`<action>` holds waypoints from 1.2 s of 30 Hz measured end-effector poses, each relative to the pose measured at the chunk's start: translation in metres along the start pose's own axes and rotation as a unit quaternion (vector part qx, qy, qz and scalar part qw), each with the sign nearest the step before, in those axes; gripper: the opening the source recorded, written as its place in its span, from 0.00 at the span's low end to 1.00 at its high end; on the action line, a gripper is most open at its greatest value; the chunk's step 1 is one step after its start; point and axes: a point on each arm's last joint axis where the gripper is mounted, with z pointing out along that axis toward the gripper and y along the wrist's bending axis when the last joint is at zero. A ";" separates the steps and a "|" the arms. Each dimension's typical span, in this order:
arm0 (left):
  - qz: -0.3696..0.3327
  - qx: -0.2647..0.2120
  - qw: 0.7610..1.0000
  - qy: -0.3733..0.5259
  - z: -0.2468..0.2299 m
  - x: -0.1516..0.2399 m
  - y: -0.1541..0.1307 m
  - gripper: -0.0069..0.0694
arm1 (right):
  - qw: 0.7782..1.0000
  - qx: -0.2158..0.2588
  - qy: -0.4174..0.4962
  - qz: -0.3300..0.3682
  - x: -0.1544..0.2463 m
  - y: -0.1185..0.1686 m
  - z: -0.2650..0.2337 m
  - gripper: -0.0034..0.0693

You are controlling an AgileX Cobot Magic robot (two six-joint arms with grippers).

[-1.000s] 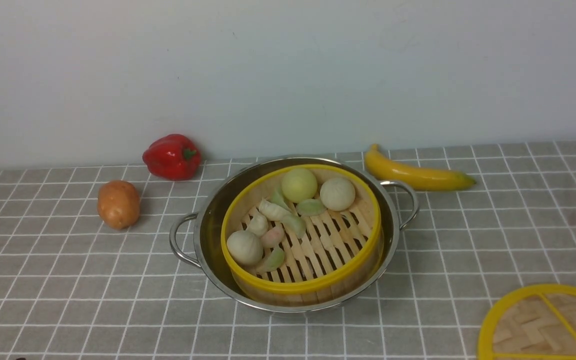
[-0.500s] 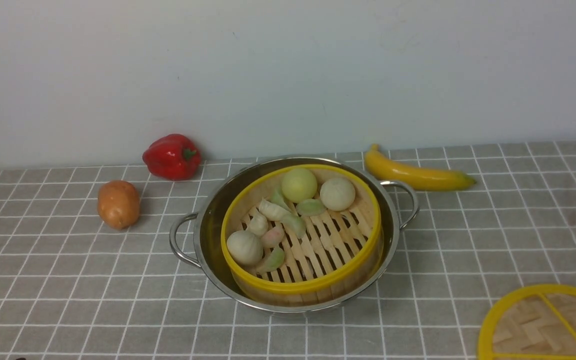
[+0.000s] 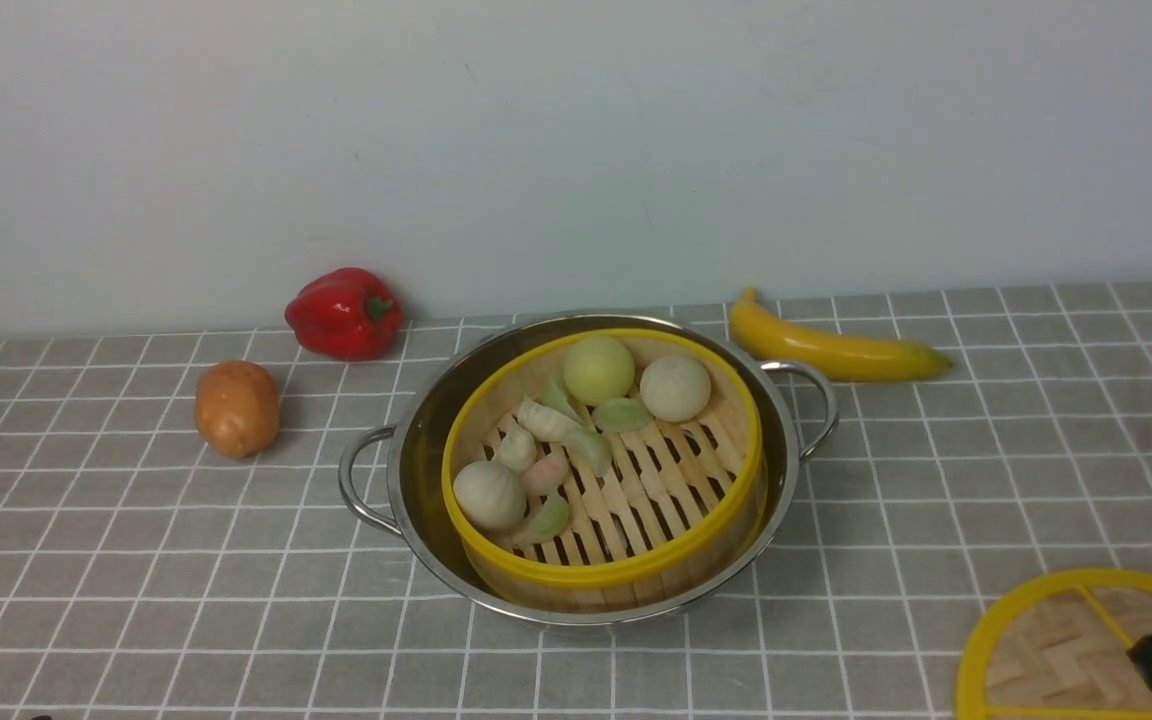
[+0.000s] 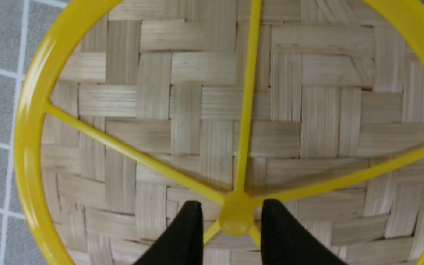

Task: Place the steamer in the pot on the grey tablecloth, and put the lid on the steamer.
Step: 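Move the gripper down to the bamboo steamer lid and grasp its center knob, then place the bamboo steamer lid onto the steamer basket in the pot with the right gripper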

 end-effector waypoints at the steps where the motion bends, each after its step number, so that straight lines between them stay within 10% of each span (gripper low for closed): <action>1: 0.000 0.000 1.000 0.000 0.000 0.000 0.000 0.41 | 1.000 0.001 0.003 0.000 0.000 0.000 0.002 0.38; 24: 0.000 0.000 1.000 0.000 0.000 0.000 0.000 0.41 | 1.000 0.006 0.021 0.002 -0.006 -0.002 0.010 0.24; 36: 0.000 0.000 1.000 0.000 0.000 0.000 0.000 0.41 | 0.998 0.032 -0.057 -0.011 -0.046 -0.004 -0.079 0.24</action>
